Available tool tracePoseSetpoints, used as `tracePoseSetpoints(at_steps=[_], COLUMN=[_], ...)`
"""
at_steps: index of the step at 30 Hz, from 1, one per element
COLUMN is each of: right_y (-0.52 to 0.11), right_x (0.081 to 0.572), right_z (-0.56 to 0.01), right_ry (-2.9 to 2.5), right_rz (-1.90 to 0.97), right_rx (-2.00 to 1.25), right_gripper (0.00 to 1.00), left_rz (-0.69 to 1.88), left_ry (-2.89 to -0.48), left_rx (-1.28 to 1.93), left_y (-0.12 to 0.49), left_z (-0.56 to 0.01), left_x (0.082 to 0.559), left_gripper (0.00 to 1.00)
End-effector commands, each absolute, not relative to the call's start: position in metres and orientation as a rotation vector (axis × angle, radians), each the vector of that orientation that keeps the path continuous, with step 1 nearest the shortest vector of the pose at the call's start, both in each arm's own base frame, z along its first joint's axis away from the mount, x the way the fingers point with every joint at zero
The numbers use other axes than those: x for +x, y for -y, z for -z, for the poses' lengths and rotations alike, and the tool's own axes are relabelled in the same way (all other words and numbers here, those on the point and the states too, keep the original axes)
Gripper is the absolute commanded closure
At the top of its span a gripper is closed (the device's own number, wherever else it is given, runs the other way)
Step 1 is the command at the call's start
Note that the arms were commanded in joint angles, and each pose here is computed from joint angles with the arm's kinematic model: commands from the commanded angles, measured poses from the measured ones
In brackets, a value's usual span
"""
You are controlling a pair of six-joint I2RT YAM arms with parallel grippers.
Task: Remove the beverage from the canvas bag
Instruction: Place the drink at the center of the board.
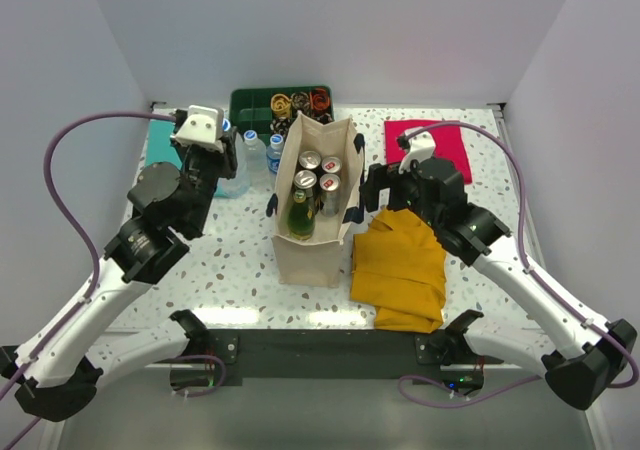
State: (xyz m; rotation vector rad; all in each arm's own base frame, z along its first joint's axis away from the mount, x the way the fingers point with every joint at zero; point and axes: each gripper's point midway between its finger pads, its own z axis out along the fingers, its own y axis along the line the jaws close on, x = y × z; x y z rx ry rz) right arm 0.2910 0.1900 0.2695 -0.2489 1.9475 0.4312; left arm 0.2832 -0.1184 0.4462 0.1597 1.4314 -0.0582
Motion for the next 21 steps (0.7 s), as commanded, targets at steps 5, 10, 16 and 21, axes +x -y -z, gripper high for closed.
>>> tracePoseSetpoints(at_steps=[5,10,16,21], right_y=[-0.179,-0.179,-0.179,-0.182], right_x=[0.290,0.291,0.296,0.299], right_z=[-0.290,-0.290,-0.283,-0.279], right_ry=[-1.886,-1.883,-1.907,-1.921], right_rz=[-0.400,-0.397,-0.372,-0.365], right_rx=[-0.232,-0.224,-0.223,-0.229], right_gripper=[0.02,0.02,0.02,0.02], left_rz=[0.096,0.052,0.126,0.099], left_ry=[-1.278,-1.335,-1.343,-1.374], left_rx=[0.005,0.037,0.058,0.028], left_y=[0.110,0.122,0.121,0.103], left_z=[-0.476,-0.452,-0.434,-0.407], left_x=[0.286,0.306,0.329,0.348], left_gripper=[1.00,1.00,1.00,1.00])
